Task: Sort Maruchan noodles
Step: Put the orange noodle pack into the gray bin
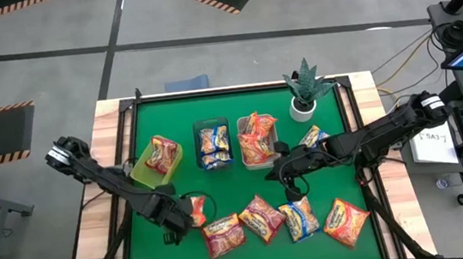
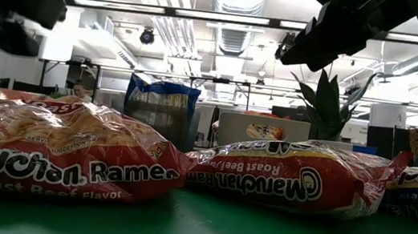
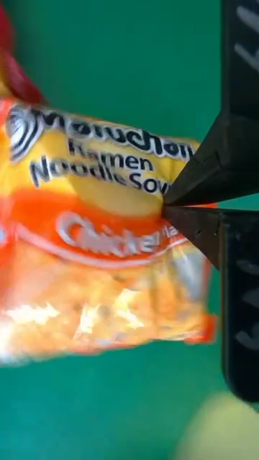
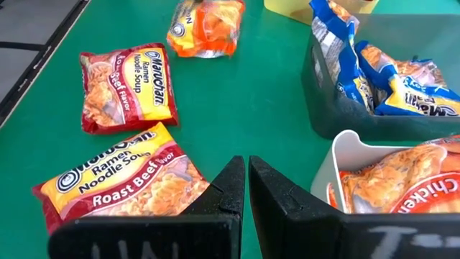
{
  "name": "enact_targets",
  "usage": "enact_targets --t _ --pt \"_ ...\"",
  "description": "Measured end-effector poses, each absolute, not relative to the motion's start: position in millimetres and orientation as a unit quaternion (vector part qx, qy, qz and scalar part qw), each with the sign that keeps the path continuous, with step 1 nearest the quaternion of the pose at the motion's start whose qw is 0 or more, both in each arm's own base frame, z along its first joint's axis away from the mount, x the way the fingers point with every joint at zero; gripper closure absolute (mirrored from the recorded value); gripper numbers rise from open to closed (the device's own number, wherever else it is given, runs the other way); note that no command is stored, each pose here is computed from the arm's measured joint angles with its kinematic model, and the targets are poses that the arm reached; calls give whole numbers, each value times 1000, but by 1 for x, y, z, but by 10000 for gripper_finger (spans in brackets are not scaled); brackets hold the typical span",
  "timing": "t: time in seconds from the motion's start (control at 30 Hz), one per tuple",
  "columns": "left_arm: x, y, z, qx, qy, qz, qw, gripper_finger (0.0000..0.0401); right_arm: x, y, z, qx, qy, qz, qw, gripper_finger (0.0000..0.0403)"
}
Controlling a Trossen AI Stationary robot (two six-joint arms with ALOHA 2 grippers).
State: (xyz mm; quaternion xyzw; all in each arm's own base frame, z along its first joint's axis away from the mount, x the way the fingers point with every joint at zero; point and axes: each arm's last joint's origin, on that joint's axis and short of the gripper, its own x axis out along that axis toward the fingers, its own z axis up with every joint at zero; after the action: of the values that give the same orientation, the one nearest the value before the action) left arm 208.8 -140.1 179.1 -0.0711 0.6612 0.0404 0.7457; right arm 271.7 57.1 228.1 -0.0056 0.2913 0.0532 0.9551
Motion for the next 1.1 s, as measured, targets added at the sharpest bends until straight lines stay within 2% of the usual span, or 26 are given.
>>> enact_targets --t 0.13,0.3,0.53,0.77,0.9,1.1 --pt "220 -140 165 -127 600 32 789 401 272 57 228 -5 291 53 955 392" --pt "240 -126 167 -163 500 97 845 401 274 57 230 4 278 52 959 392" --pt "256 -129 189 -83 469 52 878 401 275 58 233 106 267 24 957 392" --pt "260 -124 181 -10 422 139 896 401 283 59 222 211 273 -16 938 386" --pt "264 -124 166 11 415 166 895 401 290 60 212 236 279 -26 931 355" --pt "268 -128 144 21 443 159 882 401 300 63 201 266 289 -44 918 276"
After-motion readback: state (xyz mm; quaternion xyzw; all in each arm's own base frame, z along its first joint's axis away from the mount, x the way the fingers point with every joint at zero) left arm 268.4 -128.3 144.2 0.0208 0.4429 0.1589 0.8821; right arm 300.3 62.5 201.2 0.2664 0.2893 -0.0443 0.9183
